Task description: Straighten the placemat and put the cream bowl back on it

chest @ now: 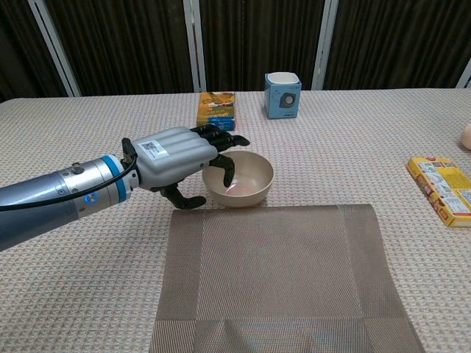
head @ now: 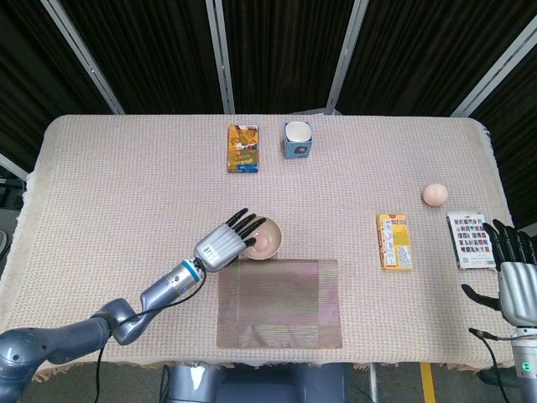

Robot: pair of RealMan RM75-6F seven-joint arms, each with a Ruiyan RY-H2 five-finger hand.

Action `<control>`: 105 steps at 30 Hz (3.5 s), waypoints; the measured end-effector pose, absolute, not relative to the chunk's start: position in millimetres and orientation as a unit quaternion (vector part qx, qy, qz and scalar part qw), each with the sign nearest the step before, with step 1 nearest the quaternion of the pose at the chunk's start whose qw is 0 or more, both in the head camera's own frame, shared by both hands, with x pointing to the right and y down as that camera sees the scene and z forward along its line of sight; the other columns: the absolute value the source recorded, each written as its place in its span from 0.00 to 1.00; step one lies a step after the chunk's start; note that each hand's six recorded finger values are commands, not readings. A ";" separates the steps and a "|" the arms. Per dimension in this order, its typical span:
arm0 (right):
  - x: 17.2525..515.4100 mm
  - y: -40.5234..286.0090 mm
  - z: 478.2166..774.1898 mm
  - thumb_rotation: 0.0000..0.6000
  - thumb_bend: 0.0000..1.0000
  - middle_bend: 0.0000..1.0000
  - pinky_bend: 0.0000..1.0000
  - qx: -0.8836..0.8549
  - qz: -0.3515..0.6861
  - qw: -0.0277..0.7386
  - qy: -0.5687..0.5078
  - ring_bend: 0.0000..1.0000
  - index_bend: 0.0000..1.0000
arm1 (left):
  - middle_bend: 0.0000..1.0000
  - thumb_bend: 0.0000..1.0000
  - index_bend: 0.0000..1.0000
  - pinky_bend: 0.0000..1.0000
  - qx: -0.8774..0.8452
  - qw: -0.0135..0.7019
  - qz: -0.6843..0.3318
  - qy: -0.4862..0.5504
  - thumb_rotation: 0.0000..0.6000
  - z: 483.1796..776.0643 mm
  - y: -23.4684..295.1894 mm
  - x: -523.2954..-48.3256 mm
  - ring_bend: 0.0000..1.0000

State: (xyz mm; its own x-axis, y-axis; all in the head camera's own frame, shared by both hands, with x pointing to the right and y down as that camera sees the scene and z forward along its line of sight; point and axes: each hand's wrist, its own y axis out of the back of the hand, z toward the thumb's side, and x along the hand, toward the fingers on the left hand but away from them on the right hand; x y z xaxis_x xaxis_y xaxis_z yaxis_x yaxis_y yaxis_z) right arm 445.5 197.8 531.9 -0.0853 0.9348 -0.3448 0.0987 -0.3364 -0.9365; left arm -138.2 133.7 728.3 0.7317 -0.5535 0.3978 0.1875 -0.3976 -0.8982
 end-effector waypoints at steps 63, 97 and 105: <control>421.4 209.0 514.1 1.00 0.00 0.00 0.00 -0.604 0.545 0.368 -0.451 0.00 0.00 | 0.00 0.00 0.02 0.00 -0.630 0.394 -0.560 0.366 1.00 692.8 126.2 -453.8 0.00; 427.4 209.5 512.2 1.00 0.00 0.00 0.00 -0.598 0.549 0.369 -0.452 0.00 0.00 | 0.00 0.34 0.42 0.00 -0.837 0.464 -0.271 0.106 1.00 658.8 271.2 -224.1 0.00; 427.7 210.0 514.2 1.00 0.00 0.00 0.00 -0.598 0.552 0.368 -0.450 0.00 0.00 | 0.00 0.35 0.43 0.00 -0.848 0.452 -0.256 0.100 1.00 670.6 288.5 -229.2 0.00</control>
